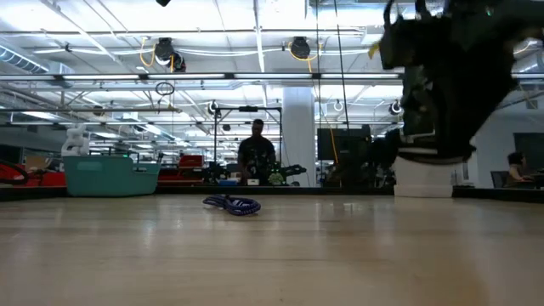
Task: Pick and place USB-C Cables
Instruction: Put the black USB cable into the blue bin
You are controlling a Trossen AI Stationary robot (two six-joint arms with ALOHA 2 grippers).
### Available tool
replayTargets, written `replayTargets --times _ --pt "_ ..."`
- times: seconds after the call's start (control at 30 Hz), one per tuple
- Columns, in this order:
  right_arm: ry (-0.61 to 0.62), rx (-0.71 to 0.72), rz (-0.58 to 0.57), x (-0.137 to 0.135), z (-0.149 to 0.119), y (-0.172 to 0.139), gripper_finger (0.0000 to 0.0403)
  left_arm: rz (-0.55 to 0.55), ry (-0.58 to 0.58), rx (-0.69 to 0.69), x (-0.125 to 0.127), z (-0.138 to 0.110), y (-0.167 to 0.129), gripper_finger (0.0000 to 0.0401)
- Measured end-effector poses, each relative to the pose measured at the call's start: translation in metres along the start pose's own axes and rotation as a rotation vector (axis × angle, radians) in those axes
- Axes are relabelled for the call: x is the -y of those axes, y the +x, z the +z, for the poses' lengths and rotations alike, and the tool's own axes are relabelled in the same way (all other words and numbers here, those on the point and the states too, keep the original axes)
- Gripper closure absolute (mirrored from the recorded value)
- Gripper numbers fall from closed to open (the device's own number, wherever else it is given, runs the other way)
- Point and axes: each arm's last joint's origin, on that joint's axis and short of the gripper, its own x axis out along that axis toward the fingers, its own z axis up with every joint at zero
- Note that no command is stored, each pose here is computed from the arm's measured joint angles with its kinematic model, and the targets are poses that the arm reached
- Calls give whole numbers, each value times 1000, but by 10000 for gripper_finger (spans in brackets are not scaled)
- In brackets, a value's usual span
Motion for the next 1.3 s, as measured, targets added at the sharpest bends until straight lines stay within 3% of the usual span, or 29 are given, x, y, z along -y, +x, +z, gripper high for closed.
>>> replayTargets --times 0.4,0.83,1.0,1.3 --pt "-27 -35 -33 -16 32 -80 384 0 -1 0 0 0 0 377" --pt "-33 -78 -95 -15 37 -146 385 0 -1 0 0 0 0 377" --pt "-15 -75 -101 -12 38 -160 385 0 -1 0 0 0 0 377" --pt "-8 -8 -127 -15 43 -154 385 0 -6 0 0 0 0 377"
